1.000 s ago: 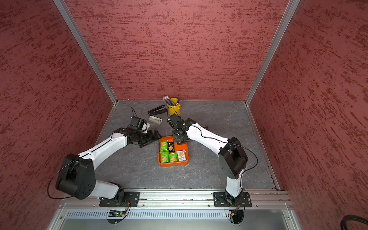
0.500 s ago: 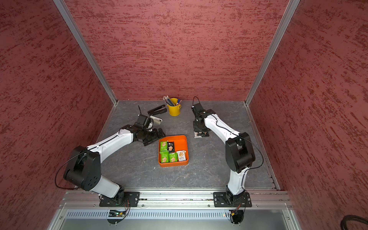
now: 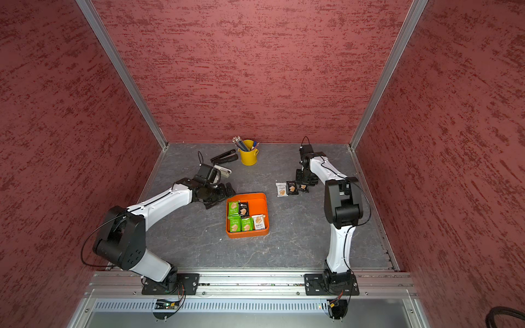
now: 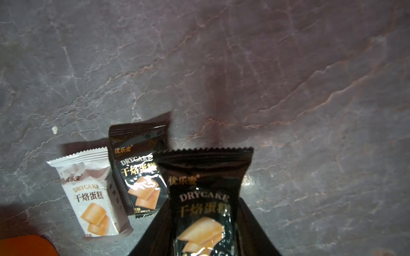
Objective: Take the cookies out of the storage box
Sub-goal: Place the cookie at the center of the board.
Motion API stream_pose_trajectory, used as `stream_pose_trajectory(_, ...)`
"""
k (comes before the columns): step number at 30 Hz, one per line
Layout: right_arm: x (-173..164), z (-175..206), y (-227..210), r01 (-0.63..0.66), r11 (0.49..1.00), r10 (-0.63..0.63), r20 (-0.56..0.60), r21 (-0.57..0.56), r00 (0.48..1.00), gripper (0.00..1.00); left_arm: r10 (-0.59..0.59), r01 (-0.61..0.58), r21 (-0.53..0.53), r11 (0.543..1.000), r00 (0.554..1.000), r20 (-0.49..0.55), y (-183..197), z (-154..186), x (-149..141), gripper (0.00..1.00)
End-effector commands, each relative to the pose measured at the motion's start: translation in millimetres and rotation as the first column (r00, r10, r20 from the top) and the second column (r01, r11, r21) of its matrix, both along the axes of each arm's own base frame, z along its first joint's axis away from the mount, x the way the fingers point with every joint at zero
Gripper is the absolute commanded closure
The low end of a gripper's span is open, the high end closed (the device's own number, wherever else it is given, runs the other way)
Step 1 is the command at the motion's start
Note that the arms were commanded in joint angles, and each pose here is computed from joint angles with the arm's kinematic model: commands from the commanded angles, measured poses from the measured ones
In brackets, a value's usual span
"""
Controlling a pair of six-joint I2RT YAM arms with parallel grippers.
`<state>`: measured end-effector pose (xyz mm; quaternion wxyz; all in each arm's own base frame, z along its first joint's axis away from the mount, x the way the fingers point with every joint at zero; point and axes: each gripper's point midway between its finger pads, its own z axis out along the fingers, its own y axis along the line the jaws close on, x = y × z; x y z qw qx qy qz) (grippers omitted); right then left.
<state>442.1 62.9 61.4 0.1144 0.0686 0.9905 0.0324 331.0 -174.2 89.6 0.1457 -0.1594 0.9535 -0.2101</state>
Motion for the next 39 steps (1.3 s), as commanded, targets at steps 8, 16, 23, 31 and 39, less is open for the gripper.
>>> stream_pose_trajectory(8, 17, -16, -1, -0.044, 0.999, 0.044, -0.028, -0.001, 0.999, 0.64, 0.038, -0.038, 0.012, 0.999, 0.999, 0.026, 0, 0, 8, 0.00)
stream_pose_trajectory(16, 14, -26, -6, -0.045, 0.999, 0.044, -0.061, -0.015, 0.997, 0.62, 0.058, -0.059, 0.014, 0.998, 0.998, 0.027, 5, -2, 3, 0.00)
stream_pose_trajectory(23, 8, -28, -10, -0.058, 0.997, 0.055, -0.080, -0.041, 0.995, 0.52, 0.063, -0.064, 0.013, 0.998, 0.998, 0.025, 5, -3, -1, 0.00)
stream_pose_trajectory(31, 1, -1, -24, -0.025, 0.994, 0.019, -0.056, -0.108, 0.998, 0.41, 0.054, -0.054, 0.009, 0.998, 0.998, 0.030, 3, 0, -6, 0.00)
stream_pose_trajectory(39, -29, 40, 9, 0.055, 0.991, -0.058, 0.022, 0.118, 0.998, 0.40, -0.002, 0.002, 0.015, 1.000, 0.999, 0.040, 4, 6, -17, 0.00)
